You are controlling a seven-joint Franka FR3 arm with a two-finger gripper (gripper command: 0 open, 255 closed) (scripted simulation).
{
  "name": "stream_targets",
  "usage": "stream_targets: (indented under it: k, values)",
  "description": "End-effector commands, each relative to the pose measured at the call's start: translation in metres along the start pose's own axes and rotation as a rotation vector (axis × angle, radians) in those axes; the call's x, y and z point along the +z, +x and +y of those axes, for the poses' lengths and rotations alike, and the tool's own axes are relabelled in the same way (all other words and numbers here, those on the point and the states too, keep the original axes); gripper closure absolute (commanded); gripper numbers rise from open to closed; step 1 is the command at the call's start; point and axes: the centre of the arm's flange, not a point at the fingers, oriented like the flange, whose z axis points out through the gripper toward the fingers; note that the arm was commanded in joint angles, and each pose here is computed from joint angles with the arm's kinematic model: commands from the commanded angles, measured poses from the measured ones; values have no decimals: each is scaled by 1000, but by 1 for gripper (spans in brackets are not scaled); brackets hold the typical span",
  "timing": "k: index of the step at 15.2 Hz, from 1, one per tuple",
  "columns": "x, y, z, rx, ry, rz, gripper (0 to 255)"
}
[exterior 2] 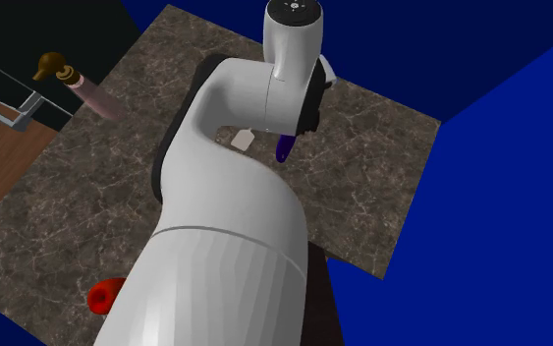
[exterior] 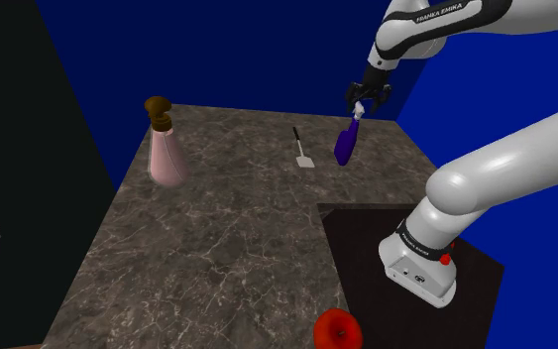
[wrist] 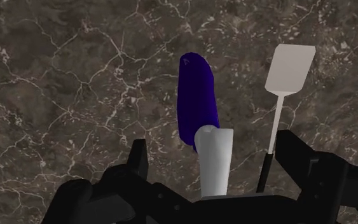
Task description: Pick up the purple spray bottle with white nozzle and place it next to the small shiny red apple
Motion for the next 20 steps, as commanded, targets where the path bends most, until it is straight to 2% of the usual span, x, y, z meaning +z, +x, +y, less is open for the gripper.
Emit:
stream_targets:
  k: [1,8,9,18,20]
  values:
    - [7,0,-1,0,0,1,0]
    - [7,0,-1,0,0,1,0]
    - [7,0,-1,0,0,1,255]
    - [7,0,-1,0,0,1,255]
    - [-4,0,-1,0,0,1,255]
